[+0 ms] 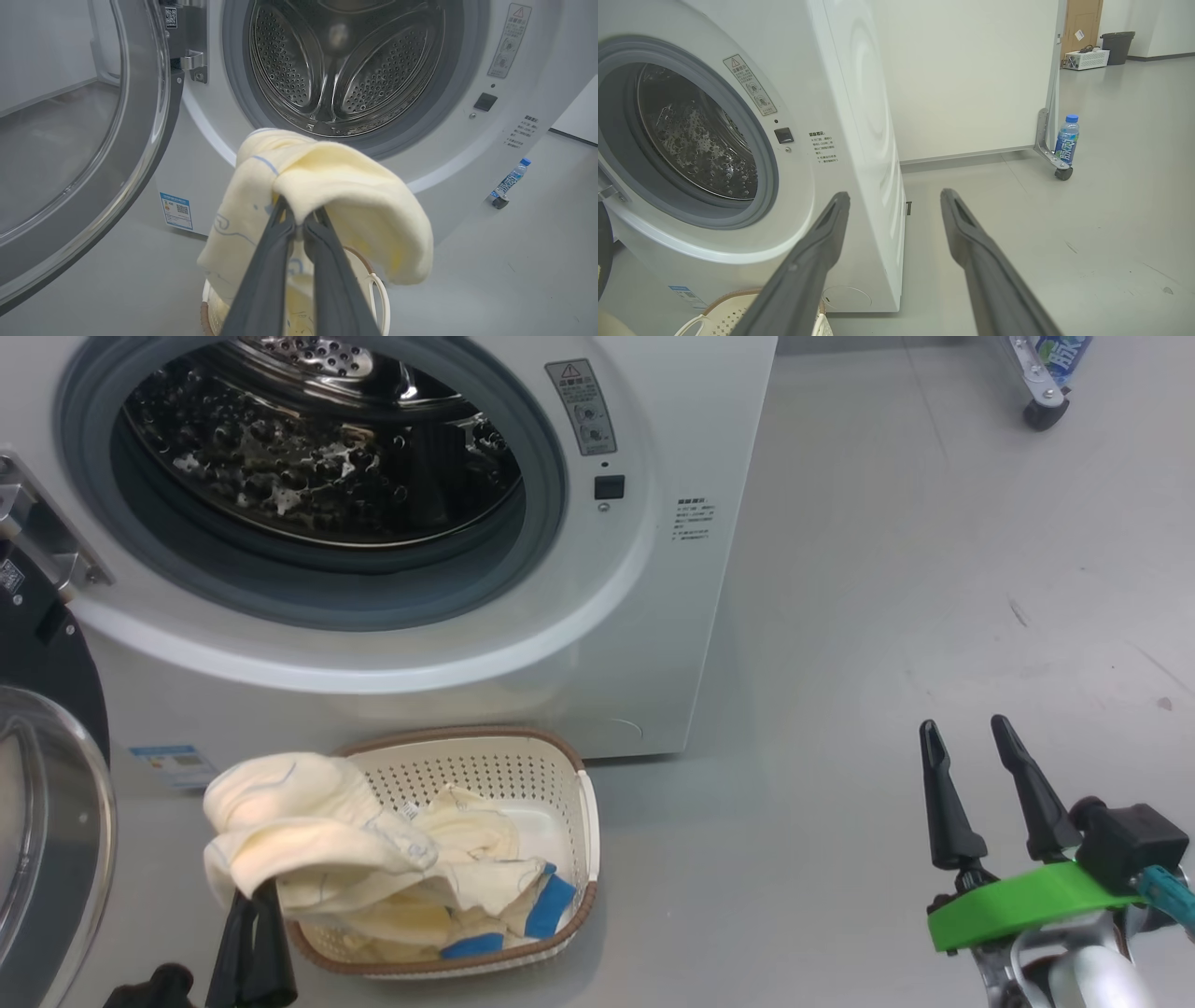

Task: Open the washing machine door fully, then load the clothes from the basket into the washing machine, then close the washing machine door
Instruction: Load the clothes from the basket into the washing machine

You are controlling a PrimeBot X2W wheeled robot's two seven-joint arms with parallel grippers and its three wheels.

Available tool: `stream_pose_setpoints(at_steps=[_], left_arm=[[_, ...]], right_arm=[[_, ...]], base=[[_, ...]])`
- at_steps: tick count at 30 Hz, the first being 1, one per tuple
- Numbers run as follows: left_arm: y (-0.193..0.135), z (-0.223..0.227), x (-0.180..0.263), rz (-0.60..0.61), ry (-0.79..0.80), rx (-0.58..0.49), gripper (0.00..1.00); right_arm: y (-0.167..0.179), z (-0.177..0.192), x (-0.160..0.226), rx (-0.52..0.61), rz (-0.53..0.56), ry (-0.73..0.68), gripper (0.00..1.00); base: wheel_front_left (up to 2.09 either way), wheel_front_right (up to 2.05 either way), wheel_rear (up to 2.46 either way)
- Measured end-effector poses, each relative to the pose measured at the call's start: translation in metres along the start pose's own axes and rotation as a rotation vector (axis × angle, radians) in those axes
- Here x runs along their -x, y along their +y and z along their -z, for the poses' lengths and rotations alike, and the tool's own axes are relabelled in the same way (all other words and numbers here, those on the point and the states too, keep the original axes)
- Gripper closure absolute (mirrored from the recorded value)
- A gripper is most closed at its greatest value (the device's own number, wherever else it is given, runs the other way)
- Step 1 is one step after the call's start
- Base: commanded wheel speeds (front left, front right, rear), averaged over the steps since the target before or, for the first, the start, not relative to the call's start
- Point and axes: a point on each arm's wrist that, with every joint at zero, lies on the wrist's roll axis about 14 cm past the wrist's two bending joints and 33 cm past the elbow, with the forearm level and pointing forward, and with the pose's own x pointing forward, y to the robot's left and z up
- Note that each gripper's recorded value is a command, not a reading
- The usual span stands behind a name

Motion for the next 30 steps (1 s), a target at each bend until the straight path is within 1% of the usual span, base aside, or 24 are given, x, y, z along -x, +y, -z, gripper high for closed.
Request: stream_pose_setpoints(at_steps=[9, 17, 23, 30], left_arm=[[0.0, -0.007, 0.007, 0.002, -0.022, -0.017, 1.0], [0.005, -0.014, 0.013, -0.012, -0.042, -0.029, 1.0], [0.003, -0.021, 0.014, -0.006, -0.064, -0.03, 1.0], [0.0, -0.019, 0.016, 0.004, -0.058, -0.037, 1.0]], right_arm=[[-0.001, -0.005, 0.004, 0.001, 0.004, -0.013, 0.0], [-0.001, -0.002, 0.011, 0.003, 0.004, -0.002, 0.0], [-0.001, -0.002, 0.016, 0.006, 0.006, -0.001, 0.0], [-0.002, 0.0, 0.017, 0.006, 0.009, 0.003, 0.0]], base=[[0.0, 0.0, 0.0], [0.0, 0.0, 0.0], [0.0, 0.0, 0.0], [0.0, 0.0, 0.0]])
